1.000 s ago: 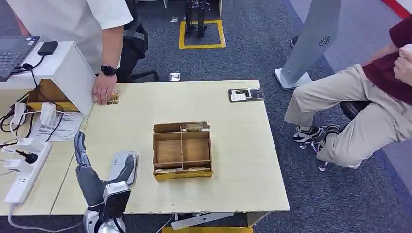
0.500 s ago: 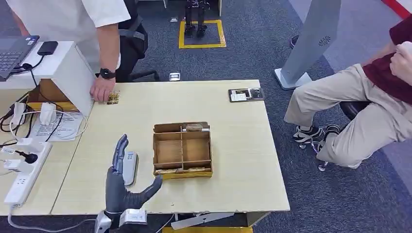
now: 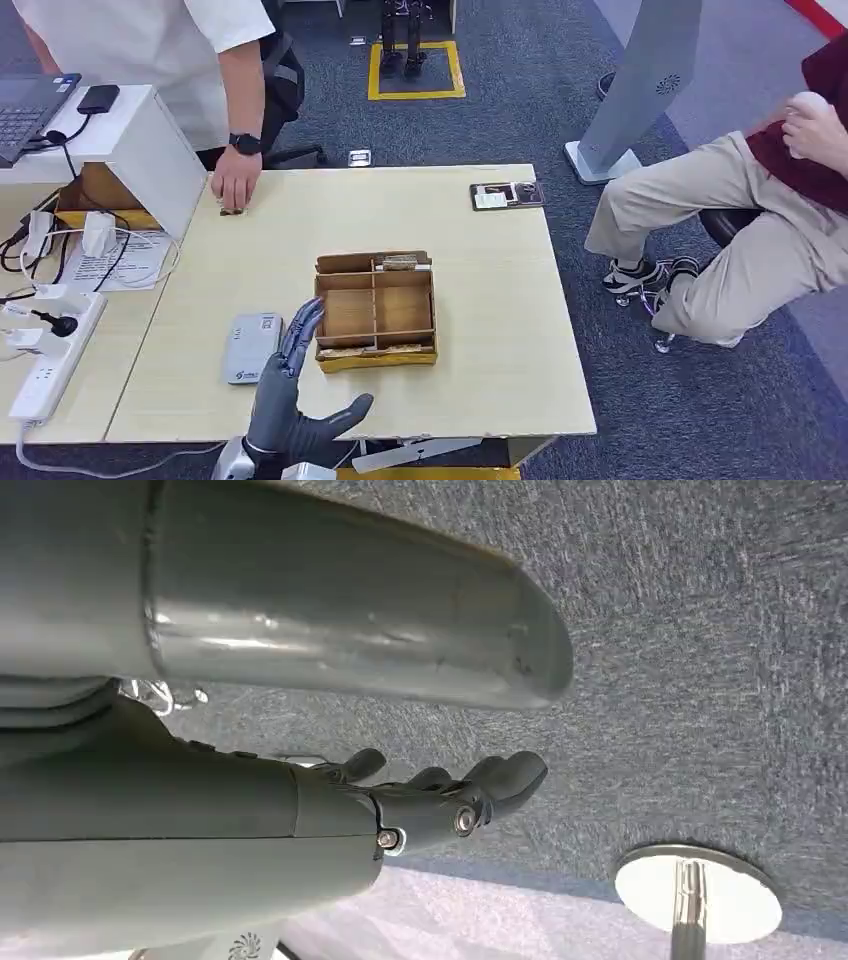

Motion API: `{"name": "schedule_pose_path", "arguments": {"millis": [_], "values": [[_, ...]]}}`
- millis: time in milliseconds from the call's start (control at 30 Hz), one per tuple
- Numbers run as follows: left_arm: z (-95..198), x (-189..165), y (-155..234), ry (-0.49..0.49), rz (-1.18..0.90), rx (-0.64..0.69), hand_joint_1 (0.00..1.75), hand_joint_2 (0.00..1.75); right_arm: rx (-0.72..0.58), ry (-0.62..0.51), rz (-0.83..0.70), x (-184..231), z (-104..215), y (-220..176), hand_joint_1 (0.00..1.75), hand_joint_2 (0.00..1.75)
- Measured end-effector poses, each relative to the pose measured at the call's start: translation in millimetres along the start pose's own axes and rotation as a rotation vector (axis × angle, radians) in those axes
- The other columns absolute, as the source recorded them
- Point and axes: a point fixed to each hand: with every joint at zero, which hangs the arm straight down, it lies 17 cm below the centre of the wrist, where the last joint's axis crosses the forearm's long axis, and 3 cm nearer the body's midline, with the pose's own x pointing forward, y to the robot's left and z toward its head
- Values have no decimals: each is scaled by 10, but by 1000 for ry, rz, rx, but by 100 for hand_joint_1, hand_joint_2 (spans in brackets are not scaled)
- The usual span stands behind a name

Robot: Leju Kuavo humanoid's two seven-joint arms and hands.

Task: Pass the card to the sensor for recognition and then transmit it.

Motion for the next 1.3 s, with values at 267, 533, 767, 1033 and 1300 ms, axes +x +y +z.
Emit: {"name": "schedule_pose_path", "arguments": {"millis": [267, 533, 767, 1033, 1300], "values": [[30, -256, -196, 36, -211, -76, 0, 175, 6, 7, 0, -11, 7, 17, 0, 0], [66, -466, -356, 68, -318, -145, 0, 175, 9, 14, -2, -26, 10, 26, 0, 0], [95, -573, -440, 82, -393, -187, 0, 175, 11, 17, -2, -33, 7, 29, 0, 0], [112, -631, -472, 88, -414, -203, 0, 175, 14, 18, -1, -36, 10, 36, 0, 0], [123, -646, -483, 91, -416, -208, 0, 175, 14, 18, -1, -36, 10, 36, 0, 0]]}}
